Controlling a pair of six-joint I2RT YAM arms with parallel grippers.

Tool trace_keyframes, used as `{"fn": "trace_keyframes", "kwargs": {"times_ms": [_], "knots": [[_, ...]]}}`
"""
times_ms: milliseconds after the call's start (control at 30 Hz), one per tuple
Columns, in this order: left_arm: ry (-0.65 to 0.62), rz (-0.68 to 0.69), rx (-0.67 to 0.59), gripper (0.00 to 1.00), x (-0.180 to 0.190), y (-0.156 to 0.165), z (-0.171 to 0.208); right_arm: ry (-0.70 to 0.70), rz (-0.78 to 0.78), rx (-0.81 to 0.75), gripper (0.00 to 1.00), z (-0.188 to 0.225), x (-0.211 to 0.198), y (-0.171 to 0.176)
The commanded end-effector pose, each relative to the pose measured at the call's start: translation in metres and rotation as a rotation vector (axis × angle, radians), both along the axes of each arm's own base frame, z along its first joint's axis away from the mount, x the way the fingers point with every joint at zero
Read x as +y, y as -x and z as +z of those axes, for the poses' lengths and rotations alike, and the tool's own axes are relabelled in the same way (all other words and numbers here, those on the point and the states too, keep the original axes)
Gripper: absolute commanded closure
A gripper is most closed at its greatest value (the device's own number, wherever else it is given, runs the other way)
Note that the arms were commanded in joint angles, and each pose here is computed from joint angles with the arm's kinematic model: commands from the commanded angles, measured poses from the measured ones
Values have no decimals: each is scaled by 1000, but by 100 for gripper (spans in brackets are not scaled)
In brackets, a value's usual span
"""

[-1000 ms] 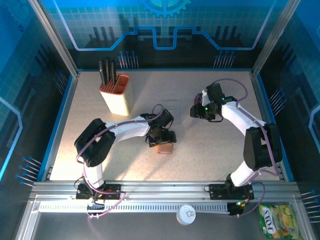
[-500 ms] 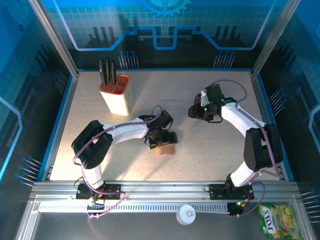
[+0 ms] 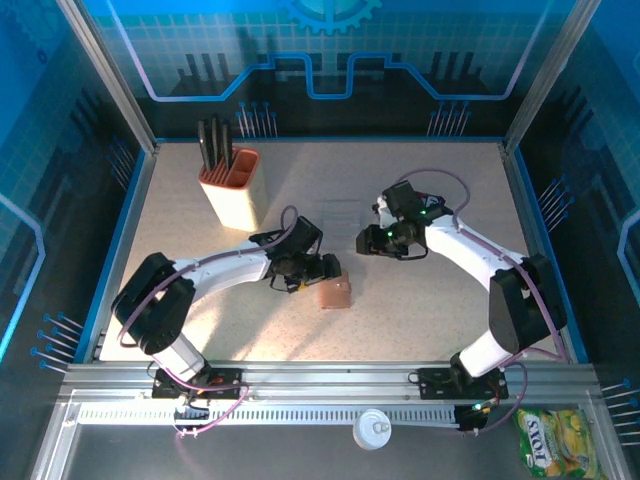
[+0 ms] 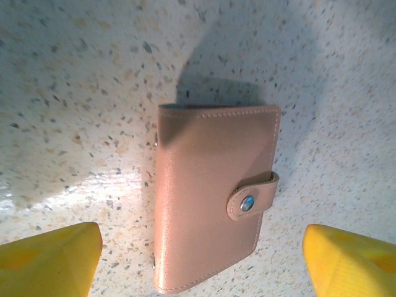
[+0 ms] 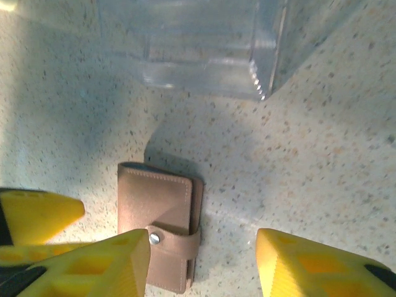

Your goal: Take the credit cards out of the card holder

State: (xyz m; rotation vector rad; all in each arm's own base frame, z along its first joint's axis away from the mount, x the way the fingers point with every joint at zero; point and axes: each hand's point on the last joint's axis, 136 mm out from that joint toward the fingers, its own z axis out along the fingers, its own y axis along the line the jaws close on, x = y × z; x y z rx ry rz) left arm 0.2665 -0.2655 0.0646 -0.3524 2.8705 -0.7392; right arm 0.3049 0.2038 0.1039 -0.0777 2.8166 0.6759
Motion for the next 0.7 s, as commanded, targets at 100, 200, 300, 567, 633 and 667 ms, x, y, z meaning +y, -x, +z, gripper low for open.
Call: {"fn": "trace_keyframes", "kwargs": {"times_ms": [100,200,300,567,633,667], "knots": [[92,26,-41,16,15,-1,7,90,20,80,51,-9,12,36],[111,48,-49,17,25,-2,5,120,44,104,52,-14,24,47],[127,72,-47,18,34,-2,2,158,72,127,52,-19,34,57],[183,125,-78,19,51,7,-4,248,130,161,54,-31,53,74],[188,147,-81,20,57,7,-6,273,138,163,54,-32,57,75],[194,155,-79,20,59,7,-8,284,141,161,54,-32,59,75]]}}
